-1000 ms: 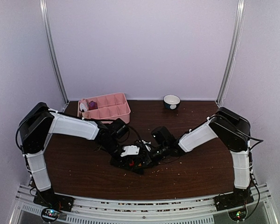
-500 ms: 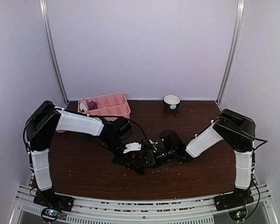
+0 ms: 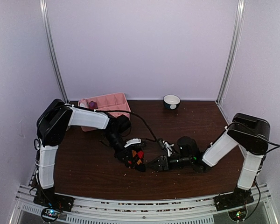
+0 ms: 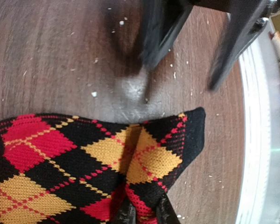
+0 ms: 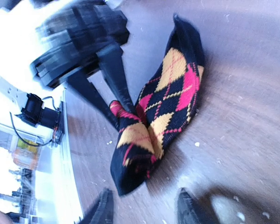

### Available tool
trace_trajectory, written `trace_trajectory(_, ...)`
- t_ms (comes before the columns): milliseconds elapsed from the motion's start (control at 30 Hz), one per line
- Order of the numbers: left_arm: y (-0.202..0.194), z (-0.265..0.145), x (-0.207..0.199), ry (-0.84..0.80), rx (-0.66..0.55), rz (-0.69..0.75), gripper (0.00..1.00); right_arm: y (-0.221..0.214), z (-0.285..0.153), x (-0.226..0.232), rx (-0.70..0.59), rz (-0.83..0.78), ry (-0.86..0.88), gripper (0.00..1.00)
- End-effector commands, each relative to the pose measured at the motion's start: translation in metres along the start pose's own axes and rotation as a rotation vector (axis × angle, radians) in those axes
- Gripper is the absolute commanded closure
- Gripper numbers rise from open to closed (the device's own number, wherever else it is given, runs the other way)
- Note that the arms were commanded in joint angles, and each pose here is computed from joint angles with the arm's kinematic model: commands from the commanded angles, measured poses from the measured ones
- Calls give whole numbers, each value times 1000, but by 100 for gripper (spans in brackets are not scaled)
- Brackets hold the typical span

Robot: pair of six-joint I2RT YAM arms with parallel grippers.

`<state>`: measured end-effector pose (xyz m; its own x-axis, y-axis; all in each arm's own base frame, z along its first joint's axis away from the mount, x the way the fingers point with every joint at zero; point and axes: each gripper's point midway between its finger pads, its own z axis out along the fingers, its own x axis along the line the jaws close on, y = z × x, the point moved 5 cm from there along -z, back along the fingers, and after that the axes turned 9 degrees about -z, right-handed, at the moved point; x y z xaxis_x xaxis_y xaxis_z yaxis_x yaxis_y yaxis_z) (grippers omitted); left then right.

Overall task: Roll the socks
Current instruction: Roll the sock at the center of the board.

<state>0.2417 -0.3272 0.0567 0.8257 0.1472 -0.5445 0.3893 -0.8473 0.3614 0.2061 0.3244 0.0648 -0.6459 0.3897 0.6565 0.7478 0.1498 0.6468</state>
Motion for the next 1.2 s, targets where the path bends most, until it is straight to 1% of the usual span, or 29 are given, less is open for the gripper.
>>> trace_trajectory(0,-28,10,27,-26,79,-159,95,22,-22,4,-144,-206,-94,28)
trace_trajectory(33,-28,10,27,-40,77,-171,95,24,-24,4,-140,-230,-119,1)
trace_trajectory(100,-29,10,30,-57,80,-190,96,26,-28,2,-113,-286,-185,0)
trace_trajectory(167,-29,10,31,-64,77,-199,96,35,-35,-2,-119,-339,-276,0)
trace_trajectory(200,-29,10,31,-66,76,-202,95,41,-41,-5,-130,-352,-342,0)
trace_trajectory(233,-30,10,32,-66,76,-207,96,47,-51,-13,-164,-354,-448,0)
trace_trajectory(300,-29,9,33,-74,72,-213,96,62,-82,-30,-298,-283,-696,0)
trace_trajectory(333,-29,8,33,-82,69,-218,96,67,-97,-31,-369,-254,-754,0)
trace_trajectory(433,-30,7,34,-117,62,-233,96,75,-132,-27,-609,-157,-737,0)
trace_trajectory(467,-30,7,34,-127,59,-239,96,77,-130,-24,-617,-171,-666,0)
trace_trajectory(533,-31,7,35,-151,59,-250,96,78,-115,-9,-564,-307,-537,0)
trace_trajectory(567,-31,8,35,-162,58,-255,96,74,-109,-7,-532,-341,-506,0)
trace_trajectory(667,-32,9,36,-187,56,-272,96,56,-88,8,-429,-543,-414,1)
trace_trajectory(700,-32,9,36,-190,57,-276,96,48,-78,12,-372,-596,-370,5)
trace_trajectory(767,-32,9,37,-204,54,-285,96,32,-59,23,-262,-705,-240,17)
trace_trajectory(833,-33,9,39,-210,53,-296,96,22,-48,32,-207,-790,-154,23)
trace_trajectory(900,-33,9,40,-214,54,-300,95,17,-35,38,-164,-853,-101,26)
trace_trajectory(1033,-33,9,41,-211,58,-300,95,8,-3,50,-22,-981,-30,34)
trace_trajectory(1167,-33,9,41,-212,61,-302,95,9,18,54,43,-1042,7,38)
